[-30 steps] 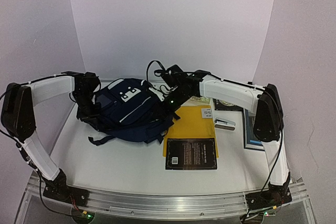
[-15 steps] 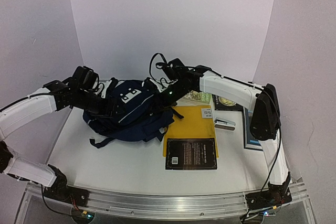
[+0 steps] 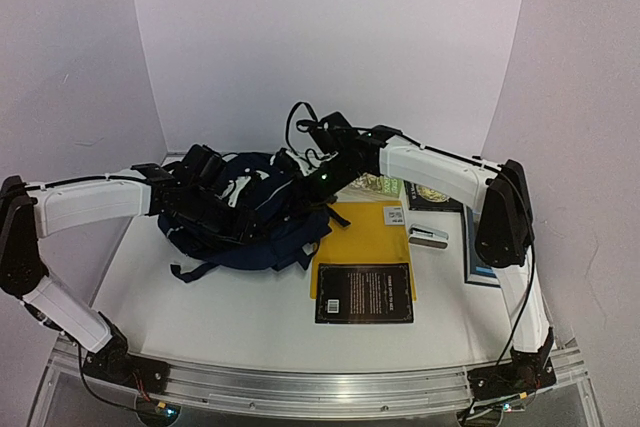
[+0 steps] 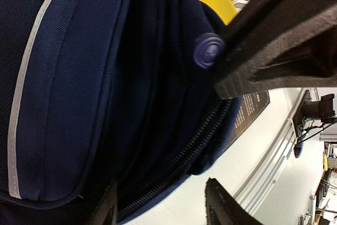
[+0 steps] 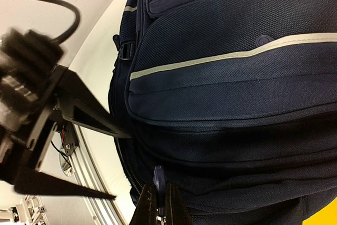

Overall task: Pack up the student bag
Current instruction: Unzip the student bag at the center of the board, then pick up the files from the center of the board.

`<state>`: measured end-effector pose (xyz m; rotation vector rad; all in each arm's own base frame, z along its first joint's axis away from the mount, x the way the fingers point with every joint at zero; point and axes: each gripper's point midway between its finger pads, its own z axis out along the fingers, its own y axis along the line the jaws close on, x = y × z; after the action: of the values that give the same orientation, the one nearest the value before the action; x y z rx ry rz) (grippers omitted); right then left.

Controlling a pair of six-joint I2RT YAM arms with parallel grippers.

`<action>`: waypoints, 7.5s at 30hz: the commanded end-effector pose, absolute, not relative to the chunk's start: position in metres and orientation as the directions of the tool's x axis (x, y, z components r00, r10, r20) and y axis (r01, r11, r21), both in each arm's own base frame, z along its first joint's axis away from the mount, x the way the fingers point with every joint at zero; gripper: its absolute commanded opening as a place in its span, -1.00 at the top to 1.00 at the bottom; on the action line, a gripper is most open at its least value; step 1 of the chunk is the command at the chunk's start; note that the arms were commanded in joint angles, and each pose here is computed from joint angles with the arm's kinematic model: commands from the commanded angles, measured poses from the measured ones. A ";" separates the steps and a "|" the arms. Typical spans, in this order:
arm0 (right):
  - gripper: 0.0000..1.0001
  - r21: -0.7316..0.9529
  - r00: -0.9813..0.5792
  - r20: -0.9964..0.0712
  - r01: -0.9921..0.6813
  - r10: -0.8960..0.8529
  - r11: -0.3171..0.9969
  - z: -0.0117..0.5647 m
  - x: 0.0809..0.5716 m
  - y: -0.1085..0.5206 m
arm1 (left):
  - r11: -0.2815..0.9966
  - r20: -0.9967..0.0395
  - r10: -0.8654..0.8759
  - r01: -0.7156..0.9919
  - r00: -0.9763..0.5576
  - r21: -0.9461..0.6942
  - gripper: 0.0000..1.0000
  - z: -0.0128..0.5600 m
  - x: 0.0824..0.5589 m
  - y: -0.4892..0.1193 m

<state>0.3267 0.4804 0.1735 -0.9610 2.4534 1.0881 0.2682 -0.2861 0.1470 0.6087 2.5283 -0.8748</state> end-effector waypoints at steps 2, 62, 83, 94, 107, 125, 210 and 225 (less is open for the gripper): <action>0.88 0.561 -0.724 -0.549 -0.689 -0.417 0.459 0.189 0.335 0.488 | 0.706 -0.526 0.267 0.535 -0.807 -0.463 0.66 0.156 0.277 -0.291; 1.00 0.723 -0.868 -0.466 -0.486 -0.173 0.491 0.188 0.415 0.454 | 0.804 -0.495 0.292 0.491 -0.818 -0.336 1.00 0.212 0.253 -0.243; 0.94 0.632 -0.792 -0.608 -0.437 0.059 0.640 0.136 0.541 0.446 | 0.836 -0.519 0.225 0.437 -0.825 -0.332 1.00 0.245 0.208 -0.198; -0.49 0.603 -0.731 -0.682 -0.550 0.016 0.578 0.205 0.519 0.430 | 0.954 -0.461 0.209 0.283 -0.862 -0.096 0.99 0.191 0.287 -0.197; -0.87 0.498 -0.853 -0.480 -0.457 -0.205 0.737 0.166 0.398 0.271 | 0.936 -0.460 0.104 0.243 -0.882 -0.253 -0.26 0.186 0.338 -0.220; -0.66 0.534 -0.966 -0.209 -0.243 -0.152 0.810 0.068 0.352 0.187 | 0.737 -0.296 0.154 0.309 -0.943 -0.601 -0.42 0.143 0.328 -0.368; 0.61 0.847 -0.935 -0.332 -0.353 -0.123 0.396 0.165 0.313 0.313 | 0.700 0.021 0.226 0.147 -0.974 -0.699 -0.02 -0.001 0.308 -0.427; 1.00 0.712 -0.839 -0.528 -0.521 -0.130 0.472 0.222 0.343 0.267 | 0.665 -0.430 0.222 0.458 -0.875 -0.590 -0.49 0.169 0.372 -0.377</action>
<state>0.3473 0.2679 0.1604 -0.2877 2.5081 1.3832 0.3459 -0.3945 0.0759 0.4013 2.8005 -1.1176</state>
